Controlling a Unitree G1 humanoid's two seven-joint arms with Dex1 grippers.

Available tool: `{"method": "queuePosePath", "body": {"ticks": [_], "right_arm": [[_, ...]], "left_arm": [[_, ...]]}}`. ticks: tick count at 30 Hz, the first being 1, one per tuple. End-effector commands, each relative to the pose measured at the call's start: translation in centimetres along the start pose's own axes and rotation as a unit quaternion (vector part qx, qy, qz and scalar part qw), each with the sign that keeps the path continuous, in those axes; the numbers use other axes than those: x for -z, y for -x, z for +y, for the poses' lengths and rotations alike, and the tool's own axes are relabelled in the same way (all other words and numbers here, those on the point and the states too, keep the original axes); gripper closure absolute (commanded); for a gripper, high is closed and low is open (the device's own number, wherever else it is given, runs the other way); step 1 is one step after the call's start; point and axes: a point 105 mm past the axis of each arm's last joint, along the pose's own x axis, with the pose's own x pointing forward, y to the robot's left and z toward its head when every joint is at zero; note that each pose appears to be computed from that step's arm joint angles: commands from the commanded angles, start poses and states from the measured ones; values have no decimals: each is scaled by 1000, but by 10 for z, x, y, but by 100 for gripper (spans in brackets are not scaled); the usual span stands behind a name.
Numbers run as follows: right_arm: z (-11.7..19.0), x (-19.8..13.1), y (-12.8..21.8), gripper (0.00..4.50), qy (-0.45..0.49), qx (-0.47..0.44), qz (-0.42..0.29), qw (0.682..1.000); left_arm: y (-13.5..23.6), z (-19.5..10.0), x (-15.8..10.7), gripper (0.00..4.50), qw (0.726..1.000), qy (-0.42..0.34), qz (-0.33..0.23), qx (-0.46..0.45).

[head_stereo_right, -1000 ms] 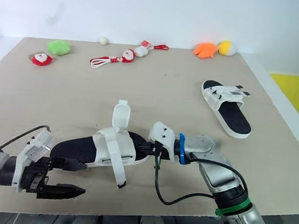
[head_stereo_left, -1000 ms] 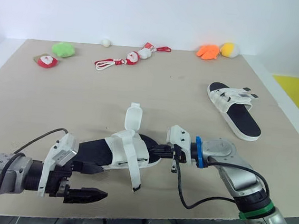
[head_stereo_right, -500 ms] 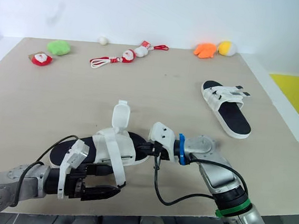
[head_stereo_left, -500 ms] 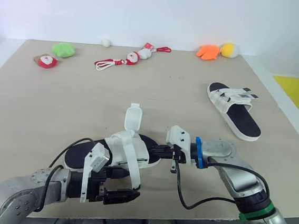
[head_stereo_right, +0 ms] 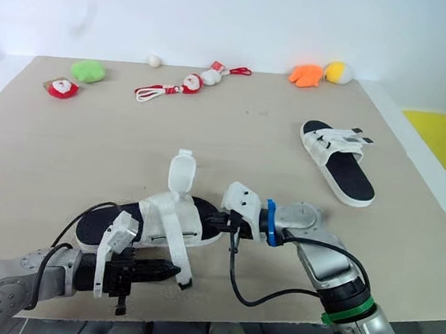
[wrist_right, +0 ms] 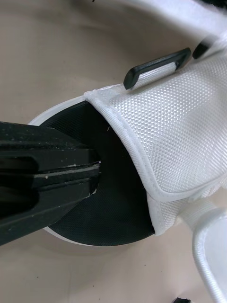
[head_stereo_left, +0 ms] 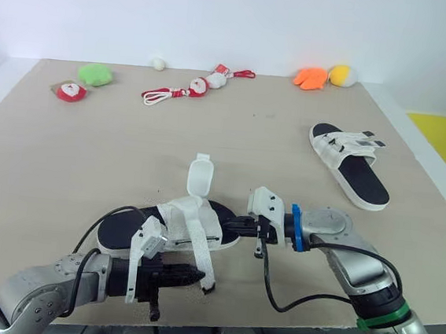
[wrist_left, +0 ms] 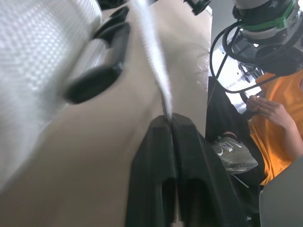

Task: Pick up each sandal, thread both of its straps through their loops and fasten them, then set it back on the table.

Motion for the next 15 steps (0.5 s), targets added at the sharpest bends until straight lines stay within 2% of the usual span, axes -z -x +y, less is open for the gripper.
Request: {"method": "queuePosePath", "body": {"ticks": [1, 5, 15], "right_arm": [[10, 13, -7, 450, -23, -16, 20, 999], [10, 13, -6, 450, -24, -16, 20, 999], [11, 14, -6, 450, -25, -17, 21, 999]], "left_arm": [[-1, -3, 0, 445, 1000, -2, -2, 12], [11, -8, -7, 445, 999, 1, -7, 33], [49, -10, -69, 445, 997, -37, -34, 51]]}}
